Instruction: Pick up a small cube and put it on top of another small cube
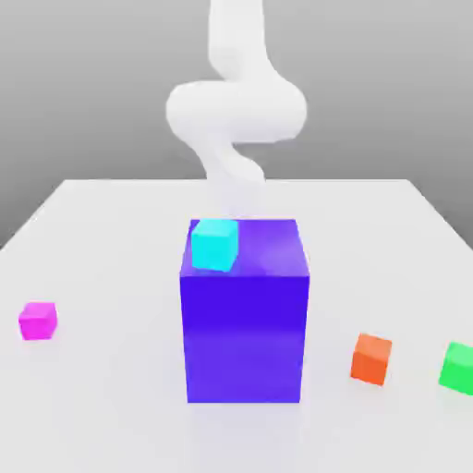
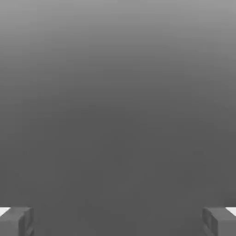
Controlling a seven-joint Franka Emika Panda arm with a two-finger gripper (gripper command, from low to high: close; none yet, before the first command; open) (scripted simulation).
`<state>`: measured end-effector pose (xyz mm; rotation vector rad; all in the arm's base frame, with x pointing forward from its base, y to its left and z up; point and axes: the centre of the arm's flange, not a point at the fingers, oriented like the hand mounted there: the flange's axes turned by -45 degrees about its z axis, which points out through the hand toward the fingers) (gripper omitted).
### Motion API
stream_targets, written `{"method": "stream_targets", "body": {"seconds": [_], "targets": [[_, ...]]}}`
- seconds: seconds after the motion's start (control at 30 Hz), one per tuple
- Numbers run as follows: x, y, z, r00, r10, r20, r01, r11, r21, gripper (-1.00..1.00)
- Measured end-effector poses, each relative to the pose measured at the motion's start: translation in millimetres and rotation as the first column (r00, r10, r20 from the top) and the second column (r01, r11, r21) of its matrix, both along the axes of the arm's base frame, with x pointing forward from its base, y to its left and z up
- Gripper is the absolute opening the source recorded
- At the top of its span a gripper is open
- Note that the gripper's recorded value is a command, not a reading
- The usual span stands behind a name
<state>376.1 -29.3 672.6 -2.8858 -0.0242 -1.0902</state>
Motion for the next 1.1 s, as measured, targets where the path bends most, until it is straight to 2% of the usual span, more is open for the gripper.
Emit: {"method": "stream_targets", "body": {"seconds": [0.13, 0.3, 0.47, 0.6, 0.73, 0.87, 1.1], "targets": [[39.1, -44.4, -70.6, 0.991, 0.068, -0.112, -0.062, 0.996, 0.061, 0.00], [65.7, -93.0, -163.2, 0.967, 0.130, -0.220, -0.103, 0.986, 0.130, 0.00], [68.2, -137.8, -256.0, 0.937, 0.165, -0.308, -0.114, 0.977, 0.178, 0.00], [53.0, -171.9, -324.9, 0.912, 0.173, -0.371, -0.106, 0.975, 0.195, 0.00], [21.1, -210.4, -384.5, 0.889, 0.151, -0.432, -0.076, 0.979, 0.188, 0.00], [-18.7, -241.1, -431.5, 0.861, 0.129, -0.492, -0.059, 0.986, 0.156, 0.00], [-104.2, -290.1, -477.0, 0.799, 0.062, -0.599, -0.046, 0.998, 0.041, 0.00]]}}
